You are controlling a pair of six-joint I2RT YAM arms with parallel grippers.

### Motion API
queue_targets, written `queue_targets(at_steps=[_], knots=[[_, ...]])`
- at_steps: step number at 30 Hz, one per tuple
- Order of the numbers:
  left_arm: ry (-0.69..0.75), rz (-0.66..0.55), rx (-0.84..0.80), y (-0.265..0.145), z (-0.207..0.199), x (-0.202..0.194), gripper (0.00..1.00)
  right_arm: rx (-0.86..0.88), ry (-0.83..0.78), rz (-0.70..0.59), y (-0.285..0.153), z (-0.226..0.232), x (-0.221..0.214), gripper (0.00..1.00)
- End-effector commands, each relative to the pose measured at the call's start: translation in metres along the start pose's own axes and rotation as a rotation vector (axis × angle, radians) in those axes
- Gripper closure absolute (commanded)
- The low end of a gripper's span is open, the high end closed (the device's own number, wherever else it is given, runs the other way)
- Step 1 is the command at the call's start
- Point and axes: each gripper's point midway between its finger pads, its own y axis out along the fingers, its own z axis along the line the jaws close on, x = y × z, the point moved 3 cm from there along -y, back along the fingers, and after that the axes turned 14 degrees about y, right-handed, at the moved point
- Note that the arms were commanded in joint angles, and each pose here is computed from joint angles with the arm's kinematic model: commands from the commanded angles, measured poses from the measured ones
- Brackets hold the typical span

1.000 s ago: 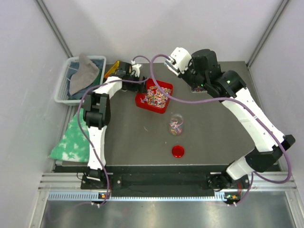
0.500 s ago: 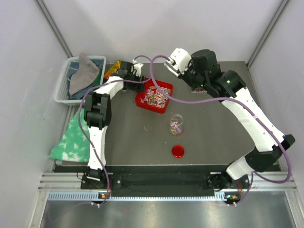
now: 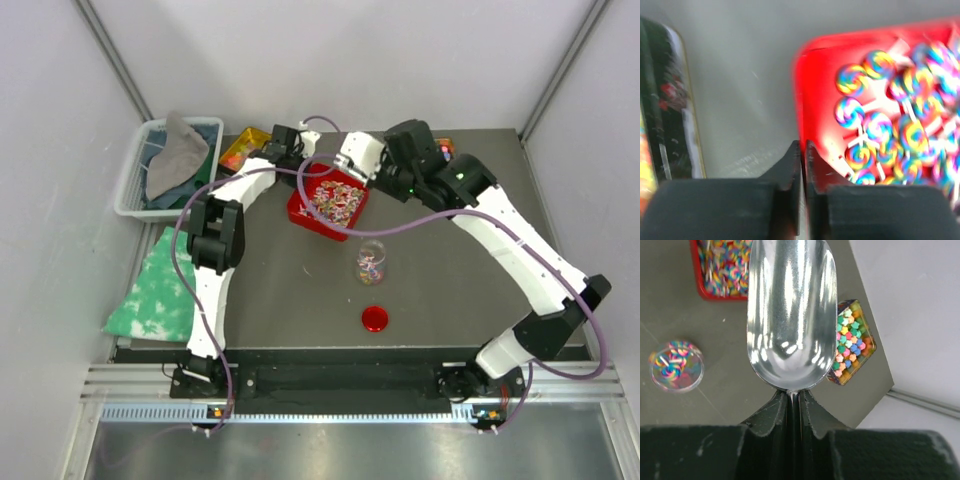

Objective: Pack the candies
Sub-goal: Scoop the fake candies from the storage box.

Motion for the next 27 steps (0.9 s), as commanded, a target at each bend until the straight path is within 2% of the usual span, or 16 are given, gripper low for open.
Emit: queue_targets(at_steps=[1, 5, 15, 27], knots=[[0.074, -0.027, 0.079, -0.01, 0.017, 0.028, 1.0, 0.046, -0.193, 0.083, 0.016, 0.016, -0.019, 1.0], [0.112, -0.05, 0.13, -0.023, 0.027, 0.044, 1.0, 0.062, -0.306, 0.13, 0.021, 0.019, -0.024, 1.0], [0.2, -0.168, 0.274, -0.077, 0.046, 0.096, 1.0, -0.085, -0.61, 0.216, 0.056, 0.006, -0.014, 1.0], [0.341, -0.27, 0.233, -0.129, 0.009, 0.128, 1.0, -0.15, -0.859, 0.31, 0.095, -0.001, -0.003, 1.0]])
